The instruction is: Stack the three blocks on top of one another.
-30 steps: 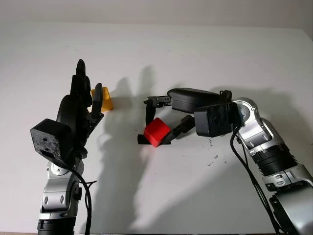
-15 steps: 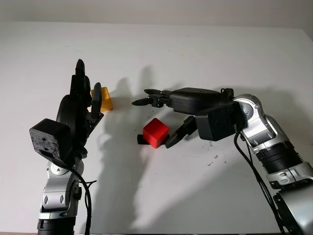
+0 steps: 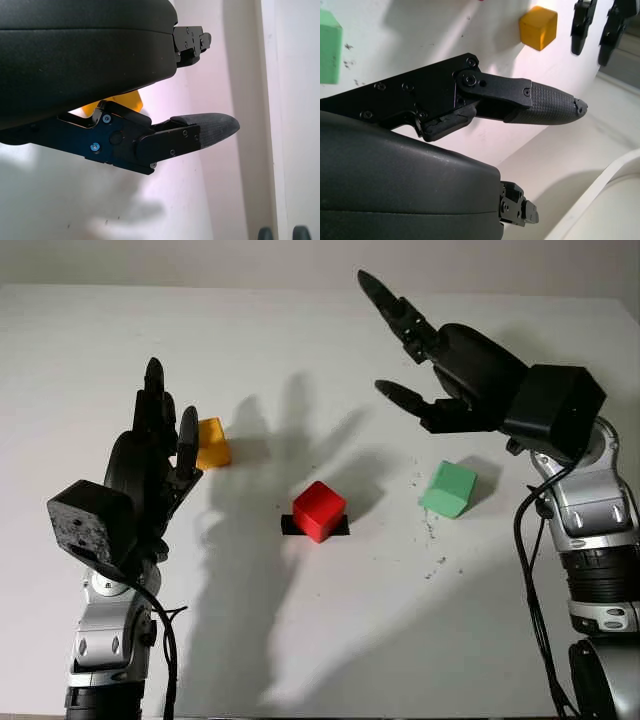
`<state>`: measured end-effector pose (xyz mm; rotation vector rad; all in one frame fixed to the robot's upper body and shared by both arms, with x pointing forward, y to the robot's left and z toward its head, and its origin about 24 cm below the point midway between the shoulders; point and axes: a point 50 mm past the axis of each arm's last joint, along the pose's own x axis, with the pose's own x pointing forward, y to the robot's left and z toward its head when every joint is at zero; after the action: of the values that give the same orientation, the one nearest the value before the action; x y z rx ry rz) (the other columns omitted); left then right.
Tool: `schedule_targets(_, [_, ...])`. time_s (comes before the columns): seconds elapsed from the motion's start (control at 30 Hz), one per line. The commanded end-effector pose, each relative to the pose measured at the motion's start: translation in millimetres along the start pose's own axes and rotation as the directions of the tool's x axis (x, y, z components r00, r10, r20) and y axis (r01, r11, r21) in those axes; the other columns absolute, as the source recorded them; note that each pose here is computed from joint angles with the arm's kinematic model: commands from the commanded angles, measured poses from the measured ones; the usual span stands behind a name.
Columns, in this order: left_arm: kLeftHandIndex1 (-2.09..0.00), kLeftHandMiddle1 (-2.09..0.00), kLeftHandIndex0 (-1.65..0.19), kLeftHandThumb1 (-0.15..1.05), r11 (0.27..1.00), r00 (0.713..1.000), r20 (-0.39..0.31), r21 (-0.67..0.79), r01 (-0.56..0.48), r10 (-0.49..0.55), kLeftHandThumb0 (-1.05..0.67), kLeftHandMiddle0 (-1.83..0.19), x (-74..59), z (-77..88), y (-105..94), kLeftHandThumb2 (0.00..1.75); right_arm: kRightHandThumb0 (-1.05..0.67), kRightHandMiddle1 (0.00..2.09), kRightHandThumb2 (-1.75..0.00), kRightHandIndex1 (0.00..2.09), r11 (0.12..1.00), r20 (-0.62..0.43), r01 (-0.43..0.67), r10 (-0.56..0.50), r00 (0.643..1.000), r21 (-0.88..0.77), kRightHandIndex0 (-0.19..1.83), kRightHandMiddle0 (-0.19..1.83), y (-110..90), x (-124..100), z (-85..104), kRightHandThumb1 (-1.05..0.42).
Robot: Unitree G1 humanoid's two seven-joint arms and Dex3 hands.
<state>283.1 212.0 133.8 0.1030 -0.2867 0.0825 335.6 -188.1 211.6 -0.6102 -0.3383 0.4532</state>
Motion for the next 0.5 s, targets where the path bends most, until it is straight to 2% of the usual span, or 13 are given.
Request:
schedule_targets(0.0, [-0.07, -0.06, 0.08, 1.05, 0.999, 0.999, 0.044, 0.038, -0.014, 0.012, -0.63, 0.1, 4.9, 8.6, 7.2, 0.55, -0.81, 0.01, -0.72, 0.0, 0.998, -0.052, 0.046, -0.043, 0.998, 0.054, -0.19, -0.19, -4, -14, -10.7, -1.05])
schedule_targets(0.17, [-0.07, -0.06, 0.07, 1.05, 0.991, 0.997, 0.076, 0.132, -0.014, 0.004, -0.68, 0.09, 13.1, 16.4, 19.8, 0.46, -0.81, 0.0, -0.73, 0.0, 0.958, -0.182, 0.17, -0.129, 0.975, 0.23, -0.19, -0.19, 1, -36, -31.4, -1.05])
schedule_targets(0.3, [-0.1, -0.08, 0.01, 1.05, 0.982, 0.996, 0.086, 0.188, -0.017, 0.0, -0.63, 0.02, 20.3, 24.8, 26.8, 0.43, -0.82, 0.0, -0.72, 0.0, 0.913, -0.217, 0.253, -0.189, 0.958, 0.322, -0.19, -0.19, 9, -40, -34.8, -1.05])
schedule_targets(0.47, [-0.14, -0.11, -0.13, 1.05, 0.917, 0.997, 0.074, 0.398, -0.04, 0.011, -0.62, -0.22, 29.4, 36.8, 34.3, 0.37, -0.77, 0.0, -0.73, 0.0, 0.885, -0.225, 0.27, -0.195, 0.955, 0.379, -0.19, -0.19, 20, -39, -33.4, -1.05])
